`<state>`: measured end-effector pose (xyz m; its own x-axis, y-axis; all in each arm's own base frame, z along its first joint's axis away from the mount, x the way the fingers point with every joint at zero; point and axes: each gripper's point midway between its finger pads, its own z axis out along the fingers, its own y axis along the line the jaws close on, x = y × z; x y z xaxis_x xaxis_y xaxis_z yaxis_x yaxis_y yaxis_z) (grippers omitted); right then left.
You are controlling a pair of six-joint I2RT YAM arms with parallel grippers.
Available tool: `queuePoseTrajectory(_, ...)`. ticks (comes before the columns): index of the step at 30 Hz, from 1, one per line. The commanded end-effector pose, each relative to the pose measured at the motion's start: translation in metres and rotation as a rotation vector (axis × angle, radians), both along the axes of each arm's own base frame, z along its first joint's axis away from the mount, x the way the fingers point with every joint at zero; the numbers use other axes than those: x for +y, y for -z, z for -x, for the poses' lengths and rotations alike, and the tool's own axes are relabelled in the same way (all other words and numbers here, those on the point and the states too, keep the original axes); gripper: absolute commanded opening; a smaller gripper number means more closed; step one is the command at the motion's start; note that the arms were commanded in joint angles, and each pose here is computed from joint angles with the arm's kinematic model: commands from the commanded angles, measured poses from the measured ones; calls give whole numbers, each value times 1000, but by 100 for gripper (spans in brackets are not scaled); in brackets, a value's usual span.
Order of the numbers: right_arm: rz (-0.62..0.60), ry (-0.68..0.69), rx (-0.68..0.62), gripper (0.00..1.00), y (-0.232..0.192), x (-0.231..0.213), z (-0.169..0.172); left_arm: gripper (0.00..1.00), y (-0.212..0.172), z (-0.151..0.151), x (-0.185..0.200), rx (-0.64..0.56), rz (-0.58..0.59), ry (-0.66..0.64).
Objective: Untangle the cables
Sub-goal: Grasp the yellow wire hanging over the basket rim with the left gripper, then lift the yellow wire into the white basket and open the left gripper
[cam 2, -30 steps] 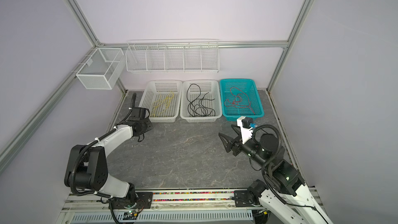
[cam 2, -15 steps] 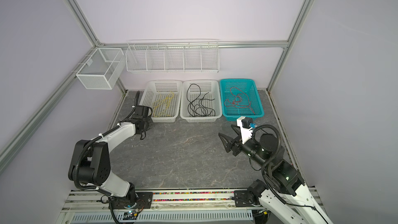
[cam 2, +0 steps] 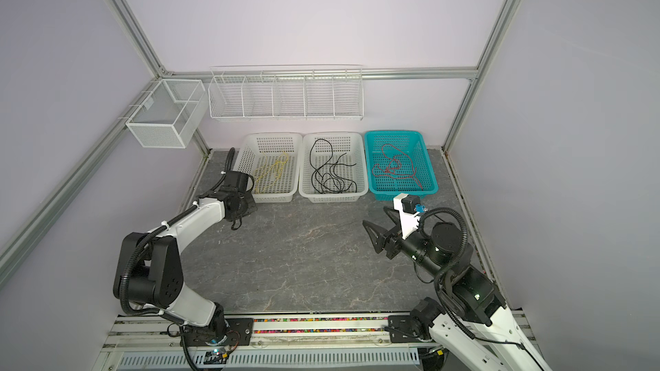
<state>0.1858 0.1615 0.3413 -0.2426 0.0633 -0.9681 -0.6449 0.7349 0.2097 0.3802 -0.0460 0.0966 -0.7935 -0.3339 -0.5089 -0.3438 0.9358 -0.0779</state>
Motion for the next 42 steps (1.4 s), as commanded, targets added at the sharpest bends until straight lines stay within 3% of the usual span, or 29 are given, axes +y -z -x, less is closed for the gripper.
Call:
queuePoseTrajectory(1,-15,-8,-30,79,-5,1,1,0,-29,1,-3,-4,7,12)
queuePoseTrajectory(6,-15,-10,-28,79,-4,2,0,0,-35,-2,-10,69,4,69)
queuePoseTrajectory(17,-13,-26,-23,80,-2,4,2,0,-2,3,-24,224,40,138)
queuePoseTrajectory(30,-11,-32,-18,80,-1,7,0,0,-86,-10,-26,115,22,195)
queuePoseTrajectory(36,-10,-34,-17,80,-2,7,0,0,-112,-40,-17,45,-2,147)
queuePoseTrajectory(42,-8,-40,-12,80,0,8,1,0,-109,-83,0,22,-102,59)
